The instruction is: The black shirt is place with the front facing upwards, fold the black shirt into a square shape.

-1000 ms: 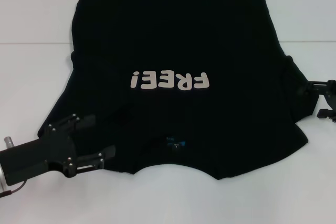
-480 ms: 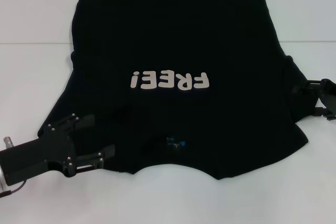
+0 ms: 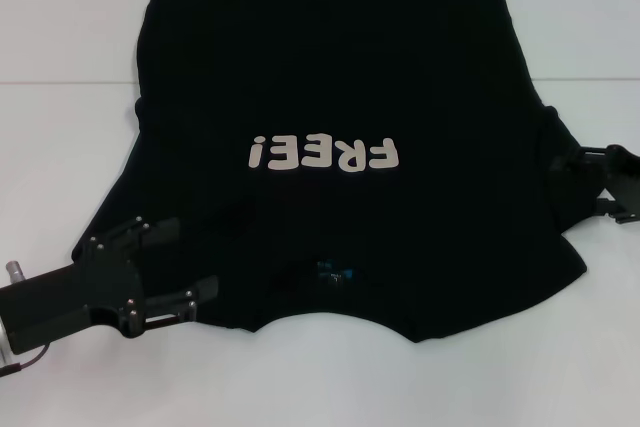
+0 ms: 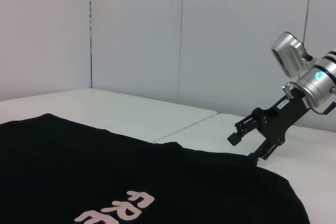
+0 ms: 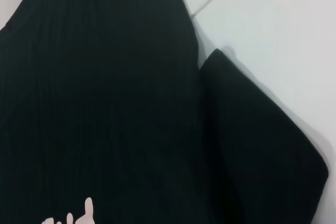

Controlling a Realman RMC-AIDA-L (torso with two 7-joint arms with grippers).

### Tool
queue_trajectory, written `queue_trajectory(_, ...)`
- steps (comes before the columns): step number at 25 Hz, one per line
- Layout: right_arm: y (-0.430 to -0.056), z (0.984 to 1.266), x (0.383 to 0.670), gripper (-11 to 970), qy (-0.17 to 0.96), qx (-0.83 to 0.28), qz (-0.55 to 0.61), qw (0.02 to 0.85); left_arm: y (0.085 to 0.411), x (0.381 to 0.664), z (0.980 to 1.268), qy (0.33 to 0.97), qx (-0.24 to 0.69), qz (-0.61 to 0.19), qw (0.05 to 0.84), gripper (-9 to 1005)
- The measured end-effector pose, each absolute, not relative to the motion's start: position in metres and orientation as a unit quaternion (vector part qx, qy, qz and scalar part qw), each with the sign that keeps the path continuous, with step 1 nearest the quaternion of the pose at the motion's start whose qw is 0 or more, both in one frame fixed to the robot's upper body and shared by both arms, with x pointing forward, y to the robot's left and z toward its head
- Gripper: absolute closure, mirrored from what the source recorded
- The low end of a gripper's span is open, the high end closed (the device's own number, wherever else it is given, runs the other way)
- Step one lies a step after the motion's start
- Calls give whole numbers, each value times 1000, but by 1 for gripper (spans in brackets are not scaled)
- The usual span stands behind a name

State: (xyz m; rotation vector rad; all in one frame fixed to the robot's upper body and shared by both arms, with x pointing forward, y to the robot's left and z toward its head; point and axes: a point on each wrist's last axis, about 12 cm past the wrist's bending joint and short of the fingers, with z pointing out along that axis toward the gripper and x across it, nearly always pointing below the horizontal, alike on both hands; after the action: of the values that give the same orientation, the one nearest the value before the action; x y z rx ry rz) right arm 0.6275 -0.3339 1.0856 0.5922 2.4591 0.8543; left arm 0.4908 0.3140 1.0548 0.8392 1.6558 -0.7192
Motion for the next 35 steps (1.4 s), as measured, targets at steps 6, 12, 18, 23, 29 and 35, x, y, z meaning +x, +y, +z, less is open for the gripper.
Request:
queue_trajectory(6,-335,1084,626,75,897,217,308,231,314,491,1055,697,354,-303,544,87)
queue_trajectory(12,-338,1081,624,86,898,220,304,229,314,492,1055,699,353,-299,545,87)
queue_trajectory(18,-334,1080,626,96,899,218,302,232,315,493,1055,699,351,-299,546,88)
queue_trajectory(23,-334,1080,627,106,898,220,300,235,315,493,1056,698,350,-300,547,88)
queue_trajectory(29,-334,1080,627,117,903,212,293,232,315,493,1056,699,349,-301,547,87)
queue_trajectory(35,-333,1080,628,232,910,199,279,234,315,492,1056,699,348,-302,547,87)
